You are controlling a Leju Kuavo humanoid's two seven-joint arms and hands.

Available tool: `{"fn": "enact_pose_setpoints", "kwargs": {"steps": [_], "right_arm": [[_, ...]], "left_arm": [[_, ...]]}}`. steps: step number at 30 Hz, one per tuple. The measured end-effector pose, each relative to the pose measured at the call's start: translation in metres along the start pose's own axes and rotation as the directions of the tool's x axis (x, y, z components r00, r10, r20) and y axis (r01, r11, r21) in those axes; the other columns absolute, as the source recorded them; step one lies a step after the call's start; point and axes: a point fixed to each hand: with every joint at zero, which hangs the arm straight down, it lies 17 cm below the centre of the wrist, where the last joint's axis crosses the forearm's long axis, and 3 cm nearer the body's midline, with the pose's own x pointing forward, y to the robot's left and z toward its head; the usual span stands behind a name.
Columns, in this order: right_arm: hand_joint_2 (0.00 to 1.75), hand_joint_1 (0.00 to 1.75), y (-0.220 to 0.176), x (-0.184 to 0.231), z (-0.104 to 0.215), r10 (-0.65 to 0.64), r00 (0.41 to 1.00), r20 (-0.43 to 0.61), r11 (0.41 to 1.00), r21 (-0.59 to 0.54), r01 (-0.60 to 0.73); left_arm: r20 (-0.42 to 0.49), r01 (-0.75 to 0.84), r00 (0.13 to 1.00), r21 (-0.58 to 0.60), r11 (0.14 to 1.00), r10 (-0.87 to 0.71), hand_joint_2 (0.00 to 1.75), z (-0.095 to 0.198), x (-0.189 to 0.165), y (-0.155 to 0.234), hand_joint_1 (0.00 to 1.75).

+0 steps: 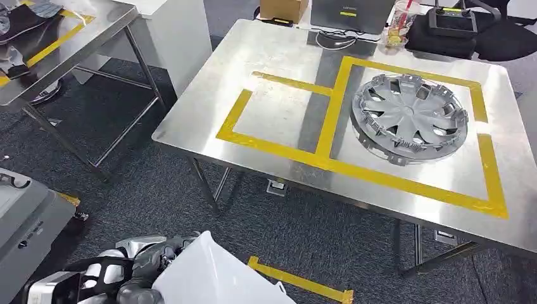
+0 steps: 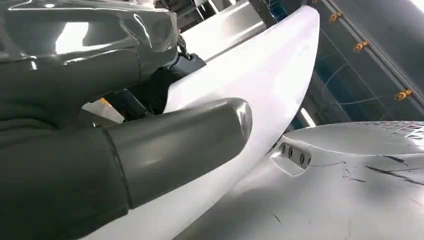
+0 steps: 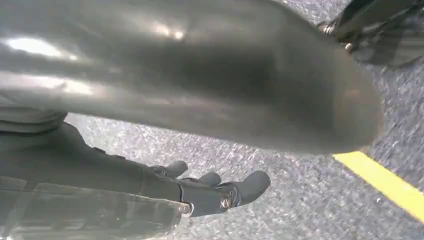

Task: Take the parts from the cabinet and place them on the table.

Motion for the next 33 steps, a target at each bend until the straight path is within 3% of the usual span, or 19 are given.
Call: {"fn": "enact_pose_setpoints", "kwargs": {"steps": [12, 21, 33], "right_arm": [[0.0, 0.0, 0.003, -0.001, 0.0, 0.0, 1.0, 0.0, 1.0, 0.005, 0.0], [0.0, 0.0, 0.008, 0.017, 0.0, -0.094, 0.992, 0.084, 0.996, 0.017, 0.093], [0.0, 0.0, -0.008, 0.013, 0.003, -0.109, 0.99, 0.086, 0.994, -0.008, 0.11]], "left_arm": [[0.0, 0.001, 1.0, 0.001, 1.0, -0.001, 0.0, 0.0, 0.0, 0.0, 1.75], [-0.003, 0.046, 0.999, -0.011, 0.999, -0.046, 0.0, 0.001, 0.001, -0.001, 1.75], [0.002, 0.056, 0.998, -0.025, 0.998, -0.056, 0.0, -0.003, 0.003, -0.005, 1.75]]}}
